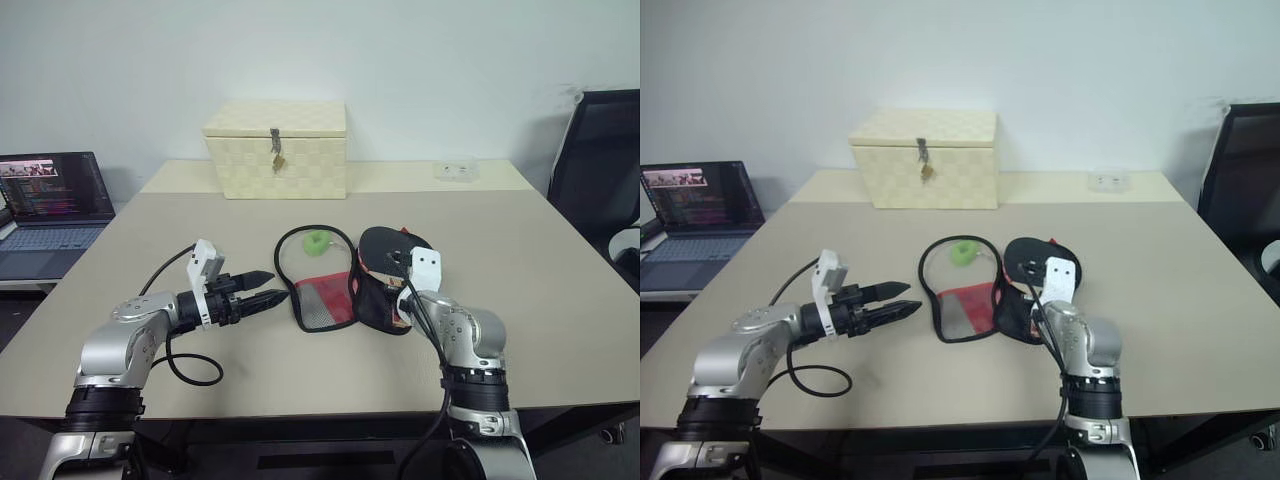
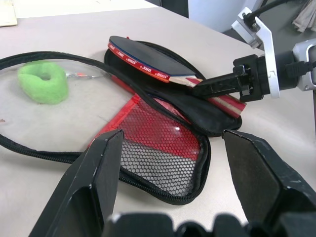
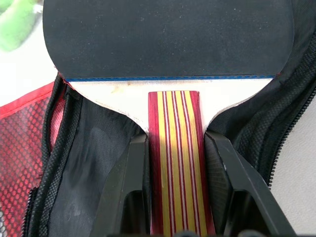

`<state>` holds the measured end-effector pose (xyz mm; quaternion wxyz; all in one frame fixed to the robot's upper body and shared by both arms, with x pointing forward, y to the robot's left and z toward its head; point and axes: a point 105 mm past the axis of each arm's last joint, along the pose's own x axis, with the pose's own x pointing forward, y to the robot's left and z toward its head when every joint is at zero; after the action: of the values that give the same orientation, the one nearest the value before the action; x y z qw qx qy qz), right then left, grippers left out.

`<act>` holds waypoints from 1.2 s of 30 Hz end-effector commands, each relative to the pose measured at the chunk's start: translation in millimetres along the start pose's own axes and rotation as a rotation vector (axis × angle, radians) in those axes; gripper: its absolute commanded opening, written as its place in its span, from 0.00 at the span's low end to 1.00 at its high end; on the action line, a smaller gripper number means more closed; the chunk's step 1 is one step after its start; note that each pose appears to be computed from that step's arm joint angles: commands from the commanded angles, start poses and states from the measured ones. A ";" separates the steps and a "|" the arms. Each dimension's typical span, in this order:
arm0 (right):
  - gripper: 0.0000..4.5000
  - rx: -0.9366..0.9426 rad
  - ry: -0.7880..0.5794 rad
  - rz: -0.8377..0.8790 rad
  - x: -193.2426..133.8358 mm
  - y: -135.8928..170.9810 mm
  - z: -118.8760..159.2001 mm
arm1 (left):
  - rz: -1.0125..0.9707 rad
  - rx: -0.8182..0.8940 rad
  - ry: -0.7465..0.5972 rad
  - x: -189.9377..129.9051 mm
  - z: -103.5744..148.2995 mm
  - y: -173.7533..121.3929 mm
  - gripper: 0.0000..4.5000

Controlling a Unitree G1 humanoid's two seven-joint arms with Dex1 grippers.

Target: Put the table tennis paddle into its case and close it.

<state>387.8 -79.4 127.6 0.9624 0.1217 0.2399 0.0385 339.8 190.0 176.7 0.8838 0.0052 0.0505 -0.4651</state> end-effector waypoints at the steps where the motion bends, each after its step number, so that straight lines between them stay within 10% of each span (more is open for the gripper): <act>1: 0.25 0.040 0.027 0.049 1.9 19.5 -15.0 | 0.003 0.041 -0.030 -4.5 13.3 -1.8 0.77; 8: 0.25 0.038 0.023 0.057 3.8 23.2 -16.0 | 0.003 0.043 -0.032 -4.6 12.7 -2.8 0.77; 16: 0.83 -0.058 -0.075 0.098 -12.9 24.9 1.5 | 0.035 0.033 -0.047 -7.8 11.1 -1.1 0.77; 28: 0.83 -0.425 -0.279 0.523 -83.8 26.8 48.1 | 0.248 0.098 0.082 -27.5 -7.8 48.0 0.77; 36: 0.84 -0.603 -0.204 0.764 -122.9 13.6 53.6 | 0.271 0.194 0.243 -27.5 -18.7 78.0 0.22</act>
<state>313.5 -95.2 217.3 0.8996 -0.0745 0.0886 0.4210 382.8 251.3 145.7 0.9211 0.1220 0.1221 -0.3489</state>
